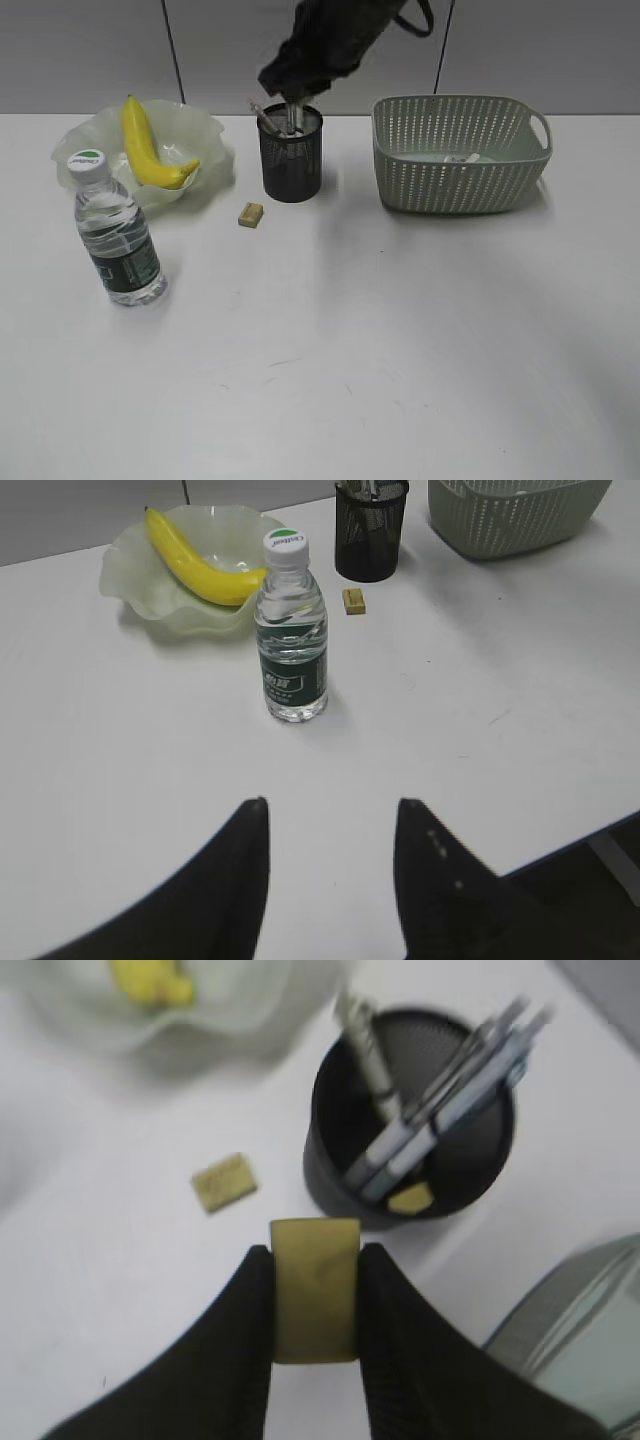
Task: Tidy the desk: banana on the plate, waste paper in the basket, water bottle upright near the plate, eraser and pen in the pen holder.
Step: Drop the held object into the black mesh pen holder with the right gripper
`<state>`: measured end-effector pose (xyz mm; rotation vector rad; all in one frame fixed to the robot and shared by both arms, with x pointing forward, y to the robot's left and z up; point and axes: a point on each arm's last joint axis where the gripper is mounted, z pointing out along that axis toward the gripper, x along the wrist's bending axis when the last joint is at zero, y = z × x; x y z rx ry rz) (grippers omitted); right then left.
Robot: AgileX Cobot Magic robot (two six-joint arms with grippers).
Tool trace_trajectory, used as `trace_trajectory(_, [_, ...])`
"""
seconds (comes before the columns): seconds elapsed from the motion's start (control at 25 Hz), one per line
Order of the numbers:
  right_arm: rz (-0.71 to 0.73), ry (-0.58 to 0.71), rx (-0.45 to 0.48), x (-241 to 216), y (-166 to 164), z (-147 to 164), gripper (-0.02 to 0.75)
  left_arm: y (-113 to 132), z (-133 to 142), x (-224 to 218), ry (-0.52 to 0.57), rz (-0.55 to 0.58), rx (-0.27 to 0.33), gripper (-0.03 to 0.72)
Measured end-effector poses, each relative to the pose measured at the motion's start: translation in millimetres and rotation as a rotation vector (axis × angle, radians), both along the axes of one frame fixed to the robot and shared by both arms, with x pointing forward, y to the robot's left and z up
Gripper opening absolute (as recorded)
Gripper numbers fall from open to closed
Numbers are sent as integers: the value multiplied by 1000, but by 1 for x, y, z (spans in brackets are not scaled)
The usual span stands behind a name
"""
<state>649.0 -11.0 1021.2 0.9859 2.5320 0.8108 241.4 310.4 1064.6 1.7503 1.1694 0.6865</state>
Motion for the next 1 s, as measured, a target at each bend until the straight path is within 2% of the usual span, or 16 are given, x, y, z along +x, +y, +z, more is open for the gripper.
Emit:
trace_trajectory(0.08, [-12,-76,51,5,0,11,205,0,0,0,0,0,0,312])
trace_trajectory(0.2, [-23,-138,91,12,1,12,205,0,0,0,0,0,0,312])
trace_trajectory(0.4, [-40,-210,137,28,9,-12,205,0,0,0,0,0,0,312])
trace_trajectory(0.76, [-69,-216,151,42,13,-55,205,0,0,0,0,0,0,312])
trace_trajectory(1.0, [-79,-232,162,46,10,-55,205,0,0,0,0,0,0,312])
